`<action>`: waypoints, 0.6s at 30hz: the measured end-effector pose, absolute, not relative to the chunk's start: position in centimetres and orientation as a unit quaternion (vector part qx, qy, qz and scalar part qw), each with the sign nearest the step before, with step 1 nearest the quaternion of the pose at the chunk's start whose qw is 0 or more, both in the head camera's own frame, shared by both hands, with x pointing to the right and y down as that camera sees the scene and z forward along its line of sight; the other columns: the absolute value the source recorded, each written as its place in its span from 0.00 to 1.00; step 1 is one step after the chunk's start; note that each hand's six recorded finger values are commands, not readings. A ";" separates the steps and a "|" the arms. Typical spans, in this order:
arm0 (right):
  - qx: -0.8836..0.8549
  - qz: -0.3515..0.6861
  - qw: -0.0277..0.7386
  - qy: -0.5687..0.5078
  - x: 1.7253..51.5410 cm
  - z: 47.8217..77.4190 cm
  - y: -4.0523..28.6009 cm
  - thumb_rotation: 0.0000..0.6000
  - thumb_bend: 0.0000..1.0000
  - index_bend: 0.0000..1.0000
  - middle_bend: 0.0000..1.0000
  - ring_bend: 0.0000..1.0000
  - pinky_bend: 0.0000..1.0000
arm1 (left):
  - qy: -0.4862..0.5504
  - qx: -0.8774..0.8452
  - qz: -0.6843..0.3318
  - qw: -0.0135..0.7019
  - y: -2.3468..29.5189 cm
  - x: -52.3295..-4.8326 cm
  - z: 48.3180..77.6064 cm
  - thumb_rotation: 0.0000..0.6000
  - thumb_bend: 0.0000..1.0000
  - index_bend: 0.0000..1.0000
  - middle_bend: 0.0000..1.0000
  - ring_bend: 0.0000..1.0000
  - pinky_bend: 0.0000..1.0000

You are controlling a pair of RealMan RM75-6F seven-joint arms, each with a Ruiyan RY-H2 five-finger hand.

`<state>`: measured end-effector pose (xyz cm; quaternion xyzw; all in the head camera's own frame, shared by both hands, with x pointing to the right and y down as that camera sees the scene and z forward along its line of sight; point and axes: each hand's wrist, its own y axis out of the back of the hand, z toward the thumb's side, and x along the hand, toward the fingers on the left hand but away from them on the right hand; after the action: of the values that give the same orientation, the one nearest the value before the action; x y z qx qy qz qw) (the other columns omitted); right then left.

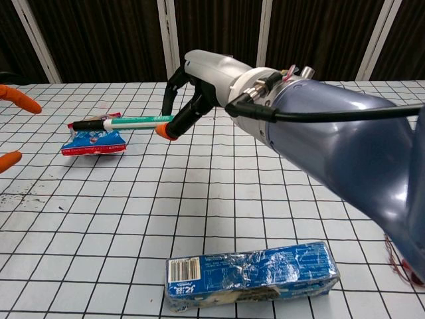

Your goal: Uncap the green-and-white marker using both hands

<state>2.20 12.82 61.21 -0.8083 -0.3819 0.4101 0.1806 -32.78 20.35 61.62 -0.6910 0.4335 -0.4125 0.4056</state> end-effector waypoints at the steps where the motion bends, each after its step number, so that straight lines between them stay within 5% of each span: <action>1: -0.810 0.408 0.180 -0.382 2.2 61.1 12.8 1.00 0.48 0.82 0.02 0.05 0.00 | 0.436 -0.692 -0.410 0.404 20.3 -32.7 61.7 1.00 0.47 0.32 0.09 0.00 0.00; 18: -0.816 0.402 0.176 -0.376 1.8 61.0 13.1 1.00 0.48 0.82 0.02 0.05 0.00 | 0.454 -0.702 -0.369 0.407 19.7 -30.4 62.7 1.00 0.47 0.39 0.11 0.00 0.00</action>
<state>1.76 13.12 60.95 -0.8162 -0.3757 0.4021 0.1761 -30.38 19.68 62.73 -0.7020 0.4535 -0.3686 0.4071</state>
